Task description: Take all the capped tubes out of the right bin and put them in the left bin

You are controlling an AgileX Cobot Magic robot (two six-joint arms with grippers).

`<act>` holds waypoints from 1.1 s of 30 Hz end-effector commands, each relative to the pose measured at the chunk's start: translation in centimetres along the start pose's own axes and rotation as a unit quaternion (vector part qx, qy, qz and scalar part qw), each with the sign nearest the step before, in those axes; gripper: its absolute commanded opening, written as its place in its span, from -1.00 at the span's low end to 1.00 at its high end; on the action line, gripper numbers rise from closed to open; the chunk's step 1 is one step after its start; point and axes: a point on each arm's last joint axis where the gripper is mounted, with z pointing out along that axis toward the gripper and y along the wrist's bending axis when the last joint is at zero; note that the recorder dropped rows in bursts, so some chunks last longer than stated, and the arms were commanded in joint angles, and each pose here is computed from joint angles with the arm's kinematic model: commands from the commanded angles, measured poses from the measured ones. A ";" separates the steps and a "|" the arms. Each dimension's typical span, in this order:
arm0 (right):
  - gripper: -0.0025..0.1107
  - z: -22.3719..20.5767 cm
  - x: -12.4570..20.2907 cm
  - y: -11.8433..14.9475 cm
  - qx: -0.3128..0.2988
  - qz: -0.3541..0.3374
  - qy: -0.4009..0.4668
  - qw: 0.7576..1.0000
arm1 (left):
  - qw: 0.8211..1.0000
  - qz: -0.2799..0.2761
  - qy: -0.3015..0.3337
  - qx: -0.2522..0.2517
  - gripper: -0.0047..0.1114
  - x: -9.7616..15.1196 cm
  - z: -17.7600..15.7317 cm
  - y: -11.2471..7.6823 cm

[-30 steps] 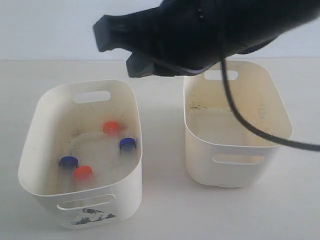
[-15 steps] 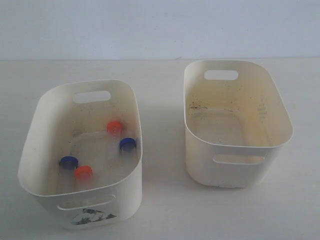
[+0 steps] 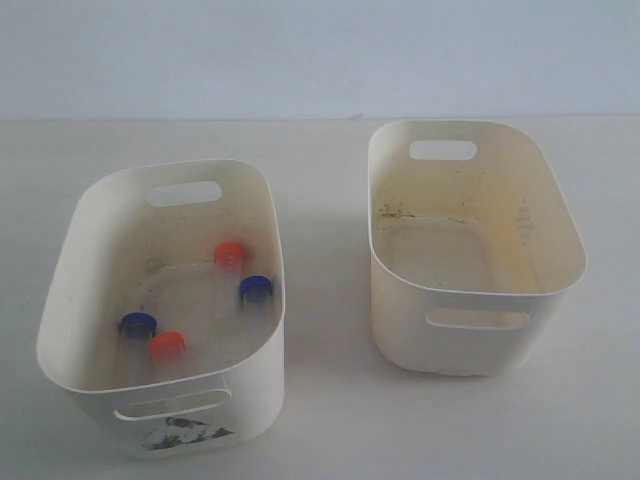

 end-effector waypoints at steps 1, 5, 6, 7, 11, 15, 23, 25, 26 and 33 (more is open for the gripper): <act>-0.96 -0.4 0.0 -0.8 0.040 0.020 -0.019 0.999 | 1.000 -0.011 -0.007 0.001 -0.84 -0.2 0.0 0.0; -0.96 -0.4 -0.1 -1.0 0.045 -0.003 -0.022 0.999 | 1.000 -0.011 -0.007 0.001 -0.84 -0.2 0.0 0.0; -0.96 -0.4 -0.1 -0.9 0.036 0.000 -0.020 0.999 | 1.000 -0.011 -0.007 0.001 -0.84 -0.2 0.0 0.0; -0.96 -0.4 -0.1 -0.8 0.023 -0.001 -0.016 1.000 | 1.000 -0.011 -0.007 0.001 -0.84 -0.2 0.0 0.0; -0.96 -0.4 0.2 -0.2 -0.031 -0.012 0.004 0.999 | 1.000 -0.011 -0.007 0.001 -0.84 -0.2 0.0 0.0; -0.96 -0.4 0.3 0.2 -0.063 -0.021 0.015 0.998 | 1.000 -0.011 -0.007 0.001 -0.84 -0.2 0.0 0.0; -0.96 -0.4 0.3 0.3 -0.074 -0.023 0.020 0.997 | 1.000 -0.011 -0.007 0.001 -0.84 -0.2 0.0 0.0; -0.96 -0.4 0.3 0.3 -0.074 -0.023 0.020 0.997 | 1.000 -0.011 -0.007 0.001 -0.84 -0.2 0.0 0.0; -0.96 -0.4 0.3 0.3 -0.074 -0.023 0.020 0.997 | 1.000 -0.011 -0.007 0.001 -0.84 -0.2 0.0 0.0; -0.96 -0.4 0.3 0.3 -0.074 -0.023 0.020 0.997 | 1.000 -0.011 -0.007 0.001 -0.84 -0.2 0.0 0.0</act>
